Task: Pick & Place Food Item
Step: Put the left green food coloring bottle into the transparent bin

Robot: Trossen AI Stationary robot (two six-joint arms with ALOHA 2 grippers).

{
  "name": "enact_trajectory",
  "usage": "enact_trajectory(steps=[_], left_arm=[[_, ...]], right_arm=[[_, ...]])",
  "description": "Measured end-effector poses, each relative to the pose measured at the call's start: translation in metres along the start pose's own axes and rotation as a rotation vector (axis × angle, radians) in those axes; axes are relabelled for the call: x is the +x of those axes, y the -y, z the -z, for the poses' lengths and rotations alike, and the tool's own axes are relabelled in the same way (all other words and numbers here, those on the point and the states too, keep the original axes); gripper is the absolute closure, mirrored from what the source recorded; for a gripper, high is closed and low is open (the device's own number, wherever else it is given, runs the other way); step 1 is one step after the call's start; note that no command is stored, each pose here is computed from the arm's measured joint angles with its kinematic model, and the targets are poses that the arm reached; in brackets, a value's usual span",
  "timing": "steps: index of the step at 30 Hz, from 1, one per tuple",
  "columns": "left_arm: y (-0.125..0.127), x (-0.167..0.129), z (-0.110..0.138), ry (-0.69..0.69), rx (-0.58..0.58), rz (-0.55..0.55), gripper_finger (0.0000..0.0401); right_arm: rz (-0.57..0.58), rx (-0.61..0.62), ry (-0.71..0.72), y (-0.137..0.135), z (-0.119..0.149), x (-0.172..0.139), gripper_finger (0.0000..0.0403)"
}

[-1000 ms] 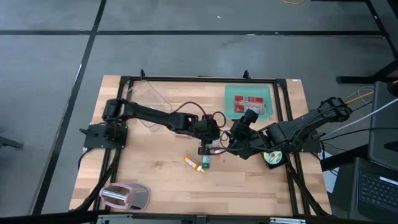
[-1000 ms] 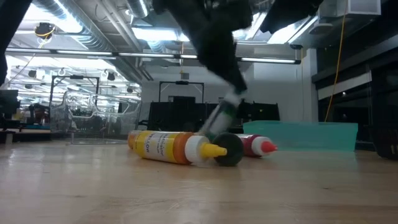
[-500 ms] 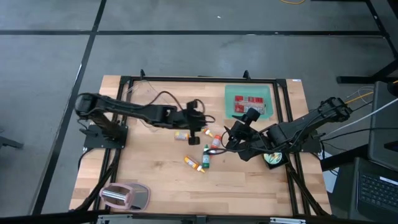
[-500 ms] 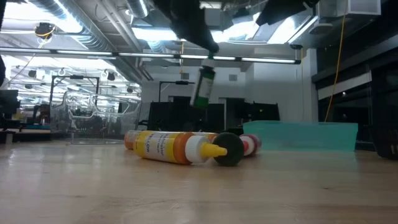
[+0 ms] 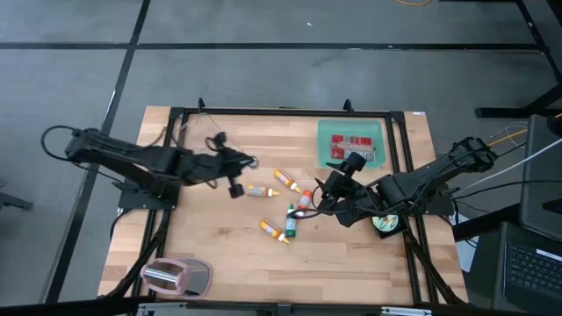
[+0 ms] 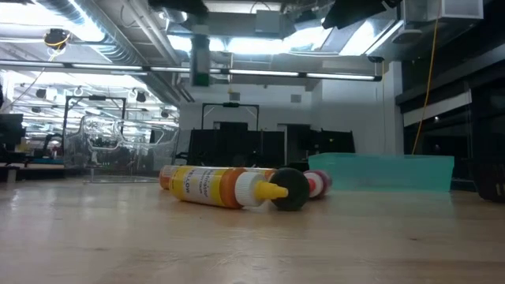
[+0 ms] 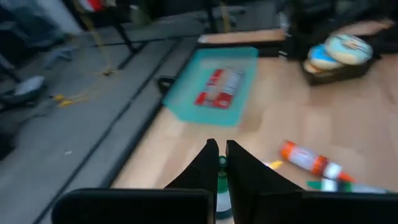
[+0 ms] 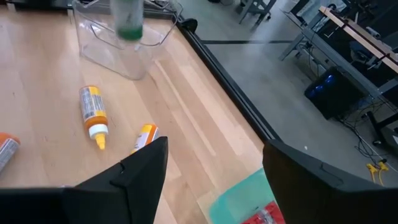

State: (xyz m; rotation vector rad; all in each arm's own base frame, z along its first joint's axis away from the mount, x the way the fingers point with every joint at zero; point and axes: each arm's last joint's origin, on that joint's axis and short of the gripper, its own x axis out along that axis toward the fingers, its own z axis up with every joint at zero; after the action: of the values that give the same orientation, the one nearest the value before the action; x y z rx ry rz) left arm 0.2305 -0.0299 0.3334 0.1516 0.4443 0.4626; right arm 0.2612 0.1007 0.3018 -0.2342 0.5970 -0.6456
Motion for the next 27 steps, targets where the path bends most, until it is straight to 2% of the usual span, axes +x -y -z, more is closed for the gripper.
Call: enact_trajectory(steps=[8, 13, 20, 24, 27], left_arm=[[-0.03, -0.036, 0.016, -0.081, -0.057, -0.143, 0.0393], [-0.043, -0.045, 0.026, -0.14, -0.093, -0.21, 0.0393], [-0.056, -0.05, 0.03, -0.112, -0.139, -0.264, 0.0393], [-0.059, -0.048, 0.054, -0.044, -0.208, -0.254, 0.0393], [-0.059, -0.045, 0.08, 0.013, -0.207, -0.23, 0.0393]], right_arm=[[-0.011, -0.006, 0.005, -0.001, -0.001, 0.001, 0.0144], [-0.024, -0.006, -0.002, -0.001, -0.001, 0.001, 0.0144], [-0.024, -0.006, -0.002, -0.001, -0.001, 0.001, 0.0144], [-0.027, -0.006, -0.003, -0.001, -0.001, 0.001, 0.0144], [-0.029, -0.006, -0.004, -0.001, -0.001, 0.001, 0.0144]])
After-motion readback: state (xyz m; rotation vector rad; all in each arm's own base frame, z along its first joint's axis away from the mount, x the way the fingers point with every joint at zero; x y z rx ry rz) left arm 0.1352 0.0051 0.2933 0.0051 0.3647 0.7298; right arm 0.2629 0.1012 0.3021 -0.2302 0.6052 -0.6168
